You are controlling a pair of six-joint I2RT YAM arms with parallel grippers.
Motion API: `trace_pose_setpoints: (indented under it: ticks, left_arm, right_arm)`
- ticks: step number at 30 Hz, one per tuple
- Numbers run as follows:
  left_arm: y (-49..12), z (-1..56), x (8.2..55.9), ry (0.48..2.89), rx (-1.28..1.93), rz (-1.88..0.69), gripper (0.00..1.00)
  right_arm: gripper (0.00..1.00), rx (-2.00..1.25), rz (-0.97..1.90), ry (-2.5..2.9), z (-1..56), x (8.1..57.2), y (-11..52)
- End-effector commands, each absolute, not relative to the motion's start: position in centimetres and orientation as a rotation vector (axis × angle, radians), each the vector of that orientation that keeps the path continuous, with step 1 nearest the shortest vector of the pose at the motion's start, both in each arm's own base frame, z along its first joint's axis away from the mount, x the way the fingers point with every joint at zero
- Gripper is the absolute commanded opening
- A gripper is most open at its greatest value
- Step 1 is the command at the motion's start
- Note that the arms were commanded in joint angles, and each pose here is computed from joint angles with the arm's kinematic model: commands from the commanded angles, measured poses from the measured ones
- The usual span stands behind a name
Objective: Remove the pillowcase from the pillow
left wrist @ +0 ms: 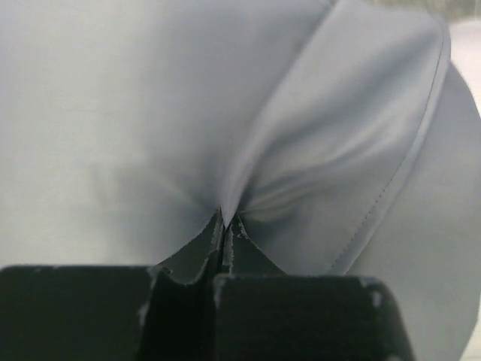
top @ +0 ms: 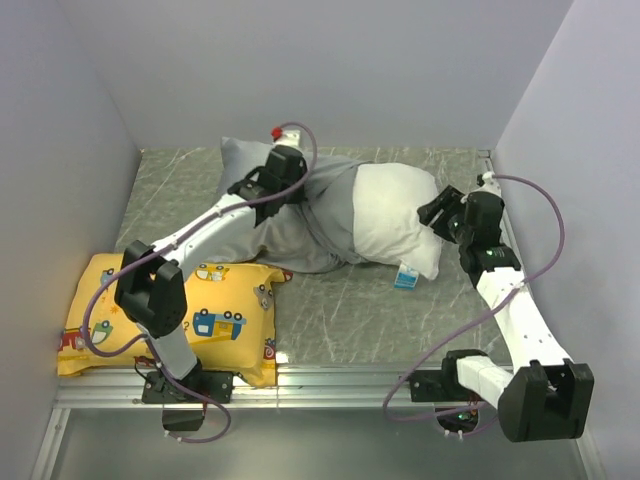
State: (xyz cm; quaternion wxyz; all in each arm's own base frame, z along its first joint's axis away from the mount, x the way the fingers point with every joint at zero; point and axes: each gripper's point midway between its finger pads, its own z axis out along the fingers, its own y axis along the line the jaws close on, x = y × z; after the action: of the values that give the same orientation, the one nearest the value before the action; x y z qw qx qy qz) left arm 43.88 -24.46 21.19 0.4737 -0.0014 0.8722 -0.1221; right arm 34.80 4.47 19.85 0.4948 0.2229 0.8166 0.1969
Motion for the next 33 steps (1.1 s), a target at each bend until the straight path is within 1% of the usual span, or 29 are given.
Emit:
trace_pose_setpoints:
  ticks: [1,2,4,5,7,8,9,11,12,14,15,18,20,21,22,23,24,25,27,28,31,33]
  left_arm:
    - [-26.6,21.2,41.9,2.114,0.003,-0.364,0.01]
    - [-27.0,20.1,41.1,2.131,0.010,-0.378,0.02]
    - [-28.0,19.7,39.5,2.139,0.019,-0.408,0.02]
    - [-27.8,18.6,38.8,2.161,0.018,-0.402,0.02]
    - [-28.4,18.2,37.5,2.178,0.010,-0.452,0.00]
    - [-28.1,16.8,36.6,2.208,0.011,-0.450,0.00]
    - [-28.2,17.0,36.1,2.200,0.006,-0.471,0.00]
    - [-28.0,15.2,34.4,2.236,-0.010,-0.481,0.00]
    - [-28.3,14.8,34.0,2.242,-0.019,-0.517,0.00]
    - [-28.3,12.7,32.3,2.290,-0.008,-0.514,0.00]
    - [-28.4,12.2,31.8,2.299,-0.015,-0.519,0.00]
    - [-29.0,10.6,30.0,2.324,-0.008,-0.547,0.01]
    - [-29.4,9.6,29.1,2.346,0.002,-0.565,0.01]
    - [-29.5,9.5,29.0,2.348,0.004,-0.568,0.00]
    - [-29.7,9.7,29.2,2.343,0.003,-0.570,0.00]
    - [-29.7,9.8,29.3,2.345,0.002,-0.560,0.00]
    - [-29.6,9.9,29.7,2.341,0.011,-0.536,0.00]
    - [-30.0,11.2,30.6,2.312,0.008,-0.533,0.01]
    - [-29.0,11.6,32.6,2.297,-0.014,-0.477,0.00]
    - [-29.2,12.5,33.7,2.282,-0.030,-0.504,0.01]
    - [-29.4,12.1,35.9,2.306,-0.071,-0.613,0.00]
    - [-30.3,10.9,36.3,2.340,-0.084,-0.661,0.01]
  right_arm:
    - [0.73,0.423,0.374,1.820,27.5,35.3,4.2]
    - [0.76,0.392,0.394,1.799,29.1,35.5,4.9]
    - [0.78,0.316,0.438,1.832,29.7,35.9,7.0]
    - [0.79,0.303,0.436,1.848,30.1,37.2,7.6]
    - [0.80,0.275,0.420,1.908,29.5,38.2,8.7]
    - [0.80,0.276,0.411,1.954,28.4,39.9,9.2]
    - [0.80,0.279,0.401,1.990,27.6,40.4,9.4]
    - [0.81,0.286,0.377,2.045,25.7,41.7,9.5]
    - [0.81,0.303,0.339,2.094,23.2,42.7,9.3]
    - [0.82,0.314,0.316,2.144,20.6,43.2,9.3]
    - [0.83,0.321,0.300,2.193,18.0,43.9,9.4]
    - [0.84,0.331,0.309,2.278,13.9,44.9,10.1]
    - [0.83,0.315,0.418,2.313,12.5,45.0,11.7]
    - [0.79,0.312,0.457,2.302,12.5,45.5,12.3]
    - [0.52,0.332,0.485,2.314,11.8,45.8,12.8]
    - [0.27,0.329,0.514,2.289,12.8,46.7,13.2]
    - [0.06,0.324,0.556,2.274,13.6,47.2,13.9]
    - [0.00,0.336,0.572,2.259,14.5,47.7,14.1]
    - [0.00,0.323,0.630,2.163,19.0,49.6,14.9]
    - [0.00,0.313,0.652,2.093,22.0,50.4,15.0]
    - [0.00,0.272,0.735,1.891,31.0,50.6,15.5]
    - [0.00,0.213,0.794,1.781,36.1,49.4,16.1]
